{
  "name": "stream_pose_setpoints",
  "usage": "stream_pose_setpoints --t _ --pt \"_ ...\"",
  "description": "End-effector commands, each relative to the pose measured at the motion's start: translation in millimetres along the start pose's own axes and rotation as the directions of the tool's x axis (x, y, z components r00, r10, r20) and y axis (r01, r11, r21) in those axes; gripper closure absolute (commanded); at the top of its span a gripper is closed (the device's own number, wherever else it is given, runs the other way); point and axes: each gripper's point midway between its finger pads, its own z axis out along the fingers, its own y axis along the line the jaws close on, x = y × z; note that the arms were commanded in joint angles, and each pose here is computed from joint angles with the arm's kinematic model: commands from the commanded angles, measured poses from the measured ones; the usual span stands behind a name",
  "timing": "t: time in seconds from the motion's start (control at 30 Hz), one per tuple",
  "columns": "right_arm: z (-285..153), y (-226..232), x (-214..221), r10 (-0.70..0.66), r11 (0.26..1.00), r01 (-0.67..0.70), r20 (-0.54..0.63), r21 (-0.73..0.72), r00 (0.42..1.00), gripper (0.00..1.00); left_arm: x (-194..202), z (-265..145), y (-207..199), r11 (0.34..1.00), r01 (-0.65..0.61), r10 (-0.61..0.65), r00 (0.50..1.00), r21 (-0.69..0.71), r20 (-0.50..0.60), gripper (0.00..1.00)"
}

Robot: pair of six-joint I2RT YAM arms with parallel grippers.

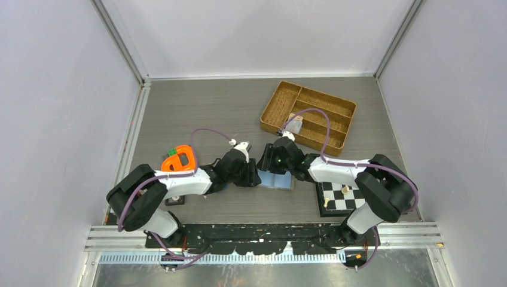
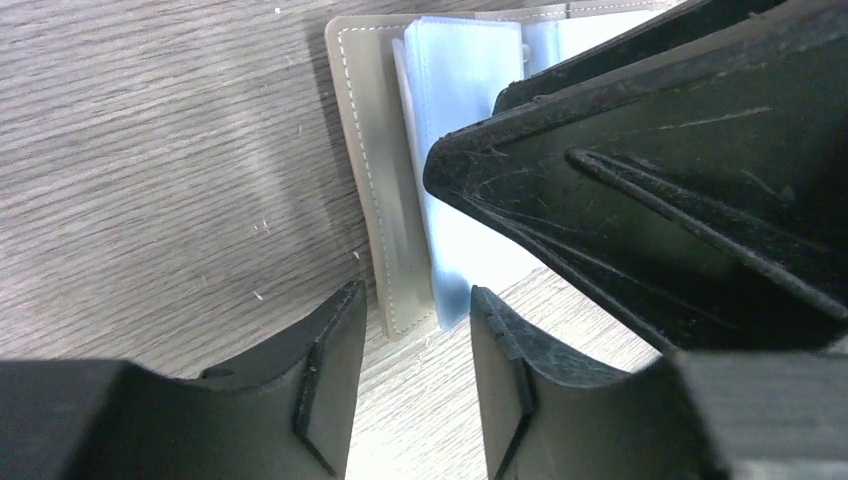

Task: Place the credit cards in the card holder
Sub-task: Open the card holder at the center of the board.

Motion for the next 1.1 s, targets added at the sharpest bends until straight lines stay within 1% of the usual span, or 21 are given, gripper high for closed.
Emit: stream_pose_setpoints --t 0.0,0.17,0.3,0.53,0.7,0.8,0.97,1.07 --pt "1 13 -15 0.011 1.0 -0.009 0.058 -0.029 0.998 0.45 -11 5 -6 0.999 0.044 -0.046 0.997 0.032 0.057 0.6" --pt "-3 16 -19 0.0 0.999 0.002 0.069 -0.036 0.998 0.44 -9 9 -4 0.996 0.08 -0.082 0.994 0.03 0.068 0.73" --pt "-17 17 -30 -0.031 0.999 0.033 0.095 -0.018 0.995 0.41 -9 11 -3 0.996 0.089 -0.09 0.993 0.025 0.07 0.82" --pt "-51 7 -61 -0.14 0.987 0.126 0.159 0.097 0.977 0.32 -9 13 -4 0.996 0.089 -0.09 0.994 0.025 0.062 0.83" --pt "-58 -12 -65 -0.134 0.981 0.109 0.154 0.163 0.979 0.31 -10 14 -5 0.996 0.085 -0.087 0.994 0.028 0.062 0.84" --pt "-55 -23 -57 -0.104 0.979 0.078 0.136 0.186 0.985 0.34 -10 14 -4 0.996 0.083 -0.085 0.994 0.025 0.062 0.84" --pt "-48 -33 -49 -0.075 0.979 0.05 0.125 0.198 0.989 0.44 -10 13 -4 0.997 0.074 -0.075 0.995 0.021 0.059 0.84" --pt "-40 -33 -42 -0.072 0.98 0.053 0.097 0.19 0.993 0.5 -11 13 -4 0.997 0.069 -0.07 0.996 0.019 0.059 0.84"
